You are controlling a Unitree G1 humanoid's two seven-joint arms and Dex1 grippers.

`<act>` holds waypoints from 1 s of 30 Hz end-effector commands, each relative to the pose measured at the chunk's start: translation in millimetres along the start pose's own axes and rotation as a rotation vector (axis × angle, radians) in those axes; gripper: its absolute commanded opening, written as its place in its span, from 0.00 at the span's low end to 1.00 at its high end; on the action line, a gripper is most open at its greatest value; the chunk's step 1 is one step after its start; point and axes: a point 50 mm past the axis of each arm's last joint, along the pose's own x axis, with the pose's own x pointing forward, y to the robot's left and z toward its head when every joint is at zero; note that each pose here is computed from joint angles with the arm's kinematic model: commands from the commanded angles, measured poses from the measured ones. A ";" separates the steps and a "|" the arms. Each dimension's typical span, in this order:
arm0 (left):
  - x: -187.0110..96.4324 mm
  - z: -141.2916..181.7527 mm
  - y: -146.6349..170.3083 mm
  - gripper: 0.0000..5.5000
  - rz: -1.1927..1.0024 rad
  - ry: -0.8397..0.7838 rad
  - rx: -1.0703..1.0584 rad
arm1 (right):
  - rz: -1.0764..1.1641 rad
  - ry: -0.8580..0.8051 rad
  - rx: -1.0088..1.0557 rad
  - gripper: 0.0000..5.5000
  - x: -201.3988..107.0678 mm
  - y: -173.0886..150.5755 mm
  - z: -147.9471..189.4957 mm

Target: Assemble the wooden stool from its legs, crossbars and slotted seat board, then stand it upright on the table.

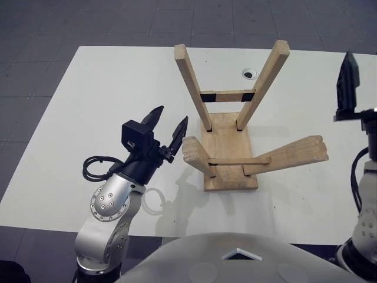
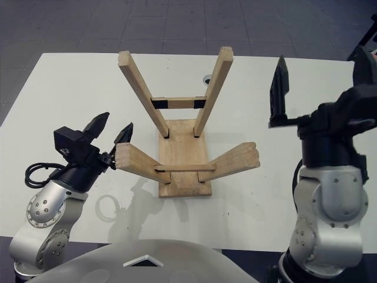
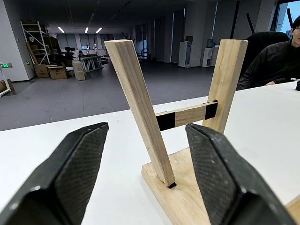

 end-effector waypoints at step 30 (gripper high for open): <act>7.8 -13.3 -1.5 0.56 -0.008 0.041 -0.027 | 0.670 0.300 0.583 1.00 1.5 84.8 31.0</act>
